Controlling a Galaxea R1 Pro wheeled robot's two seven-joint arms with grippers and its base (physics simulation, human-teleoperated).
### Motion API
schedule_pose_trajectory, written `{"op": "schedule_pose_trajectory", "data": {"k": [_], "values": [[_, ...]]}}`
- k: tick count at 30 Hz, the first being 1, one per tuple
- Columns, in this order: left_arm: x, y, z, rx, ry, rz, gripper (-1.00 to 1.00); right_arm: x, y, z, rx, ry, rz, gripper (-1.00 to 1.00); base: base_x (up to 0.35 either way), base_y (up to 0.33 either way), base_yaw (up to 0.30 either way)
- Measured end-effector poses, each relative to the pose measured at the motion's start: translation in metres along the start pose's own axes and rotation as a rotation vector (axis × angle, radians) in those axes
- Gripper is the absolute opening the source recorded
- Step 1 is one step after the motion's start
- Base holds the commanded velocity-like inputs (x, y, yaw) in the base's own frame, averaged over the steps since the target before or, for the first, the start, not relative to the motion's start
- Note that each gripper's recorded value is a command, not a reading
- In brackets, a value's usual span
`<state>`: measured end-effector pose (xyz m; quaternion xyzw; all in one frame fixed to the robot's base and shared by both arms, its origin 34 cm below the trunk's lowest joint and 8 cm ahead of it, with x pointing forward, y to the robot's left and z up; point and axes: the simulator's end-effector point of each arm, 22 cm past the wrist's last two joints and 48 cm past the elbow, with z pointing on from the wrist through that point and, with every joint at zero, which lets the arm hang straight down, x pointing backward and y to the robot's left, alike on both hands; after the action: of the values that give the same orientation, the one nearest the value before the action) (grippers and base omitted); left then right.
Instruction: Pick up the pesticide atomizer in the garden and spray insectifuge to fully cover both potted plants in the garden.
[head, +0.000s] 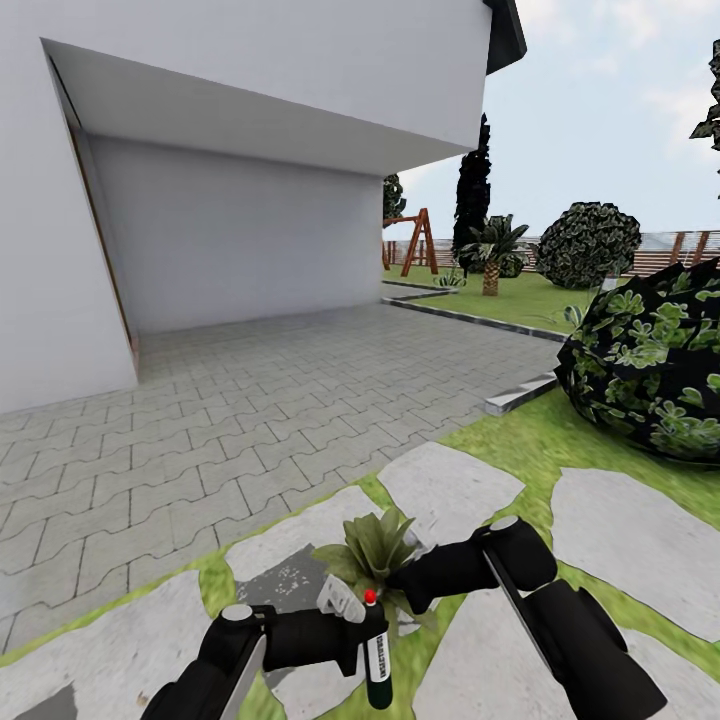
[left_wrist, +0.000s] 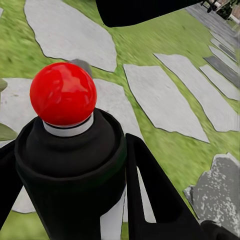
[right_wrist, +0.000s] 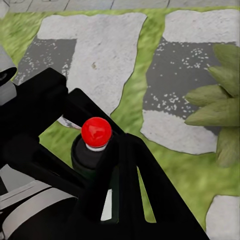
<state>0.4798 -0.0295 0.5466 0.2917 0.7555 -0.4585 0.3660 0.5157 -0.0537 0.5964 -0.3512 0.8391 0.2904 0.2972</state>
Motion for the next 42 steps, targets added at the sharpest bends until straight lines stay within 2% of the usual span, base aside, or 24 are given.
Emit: {"op": "schedule_pose_trajectory", "data": {"k": [10, 16, 29, 38, 42], "values": [[-0.004, -0.005, 0.004, 0.009, -0.009, -0.001, -1.00, 0.000, 0.002, 0.001, -0.003, 0.001, -0.003, -1.00, 0.000, 0.000, 0.000], [-0.005, -0.005, 0.005, 0.010, -0.011, 0.000, -1.00, 0.003, 0.014, 0.009, -0.023, 0.023, -0.027, -1.00, 0.000, 0.000, 0.000], [-0.006, -0.008, 0.007, 0.017, -0.012, 0.000, -1.00, 0.004, 0.015, 0.010, -0.026, 0.026, -0.030, -1.00, 0.000, 0.000, 0.000], [-0.004, 0.000, 0.001, -0.002, -0.009, -0.002, -1.00, -0.002, 0.007, 0.004, -0.009, 0.007, -0.018, -1.00, 0.000, 0.000, 0.000], [-0.004, 0.022, -0.010, -0.066, -0.017, -0.013, -1.00, -0.014, -0.019, -0.014, 0.038, -0.050, 0.032, -1.00, 0.000, 0.000, 0.000]]}}
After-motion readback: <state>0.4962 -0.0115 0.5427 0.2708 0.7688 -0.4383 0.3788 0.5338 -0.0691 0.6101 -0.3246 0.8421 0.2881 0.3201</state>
